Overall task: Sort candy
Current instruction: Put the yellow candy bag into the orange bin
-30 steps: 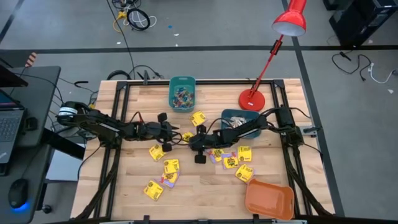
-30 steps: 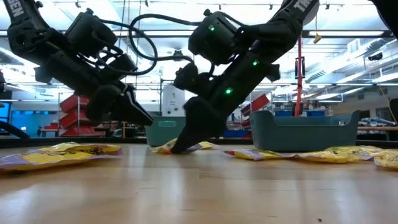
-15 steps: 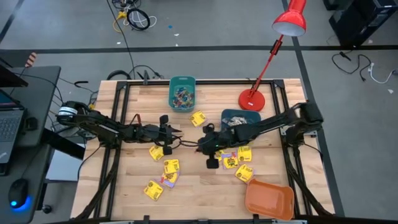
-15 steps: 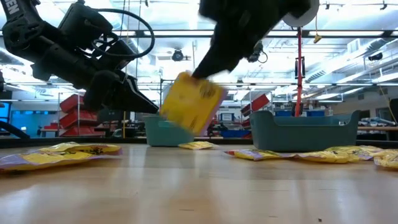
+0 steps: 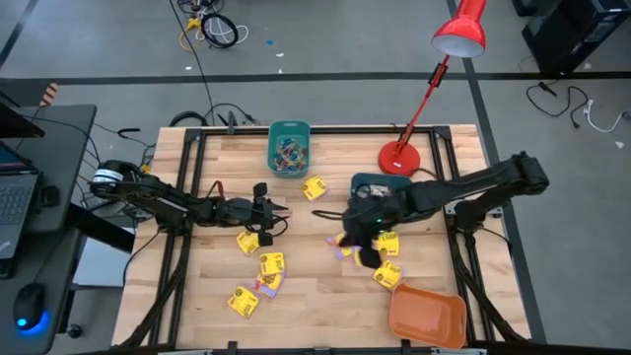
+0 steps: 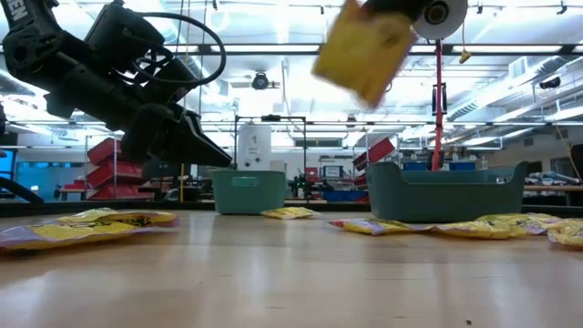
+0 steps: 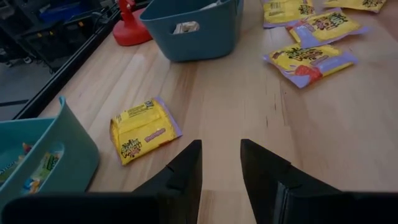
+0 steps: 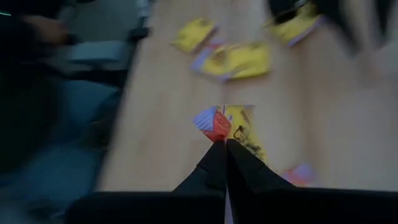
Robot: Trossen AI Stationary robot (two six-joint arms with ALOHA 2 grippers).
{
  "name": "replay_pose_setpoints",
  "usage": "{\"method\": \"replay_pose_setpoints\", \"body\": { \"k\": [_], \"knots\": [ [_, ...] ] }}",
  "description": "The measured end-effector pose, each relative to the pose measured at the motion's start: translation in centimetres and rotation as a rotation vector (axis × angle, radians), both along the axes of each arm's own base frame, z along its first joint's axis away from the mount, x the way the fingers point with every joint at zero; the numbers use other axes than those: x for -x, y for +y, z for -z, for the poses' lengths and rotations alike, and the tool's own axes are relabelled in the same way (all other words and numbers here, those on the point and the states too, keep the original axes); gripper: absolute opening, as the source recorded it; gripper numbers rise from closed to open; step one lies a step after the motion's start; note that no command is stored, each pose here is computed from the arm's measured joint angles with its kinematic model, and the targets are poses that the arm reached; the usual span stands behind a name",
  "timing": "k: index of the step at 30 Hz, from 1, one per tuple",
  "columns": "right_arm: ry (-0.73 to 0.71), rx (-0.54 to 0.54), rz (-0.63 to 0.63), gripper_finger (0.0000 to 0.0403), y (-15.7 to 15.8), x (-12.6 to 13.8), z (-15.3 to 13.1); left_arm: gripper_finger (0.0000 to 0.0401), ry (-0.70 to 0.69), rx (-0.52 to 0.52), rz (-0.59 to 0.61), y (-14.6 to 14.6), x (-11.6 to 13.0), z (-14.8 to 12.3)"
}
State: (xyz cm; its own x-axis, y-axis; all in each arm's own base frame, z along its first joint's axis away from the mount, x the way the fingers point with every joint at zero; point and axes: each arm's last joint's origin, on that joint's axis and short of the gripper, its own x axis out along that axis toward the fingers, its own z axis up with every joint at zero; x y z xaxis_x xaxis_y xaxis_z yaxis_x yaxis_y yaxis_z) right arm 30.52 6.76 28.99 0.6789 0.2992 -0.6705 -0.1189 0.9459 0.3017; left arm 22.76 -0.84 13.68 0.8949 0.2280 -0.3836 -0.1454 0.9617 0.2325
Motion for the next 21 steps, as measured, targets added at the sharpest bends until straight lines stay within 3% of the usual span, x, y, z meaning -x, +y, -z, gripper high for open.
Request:
{"method": "replay_pose_setpoints", "body": {
  "k": [8, 11, 14, 18, 21],
  "knots": [
    [0.205, -0.482, 0.010, 0.0000, 2.1, 4.7, -3.7, 0.0113, 0.002, -0.001, 0.001, 0.0, 0.0, 0.0],
    [0.365, -0.588, 0.086, 0.0000, 3.7, 6.2, -3.8, 0.0113, 0.002, -0.001, 0.001, 0.0, 0.0, 0.0],
    [0.522, -0.611, 0.190, 0.0000, 5.6, 7.6, -3.2, 0.0113, 0.001, -0.001, 0.000, 0.0, 0.0, 0.0],
    [0.736, -0.559, 0.311, 0.0000, 8.3, 8.9, -1.2, 0.0113, 0.001, 0.000, 0.000, 0.0, 0.0, 0.0],
    [0.799, -0.506, 0.362, 0.0000, 10.0, 9.6, -0.1, 0.0113, 0.001, 0.000, 0.005, -0.1, 0.0, 0.0]
  ]
}}
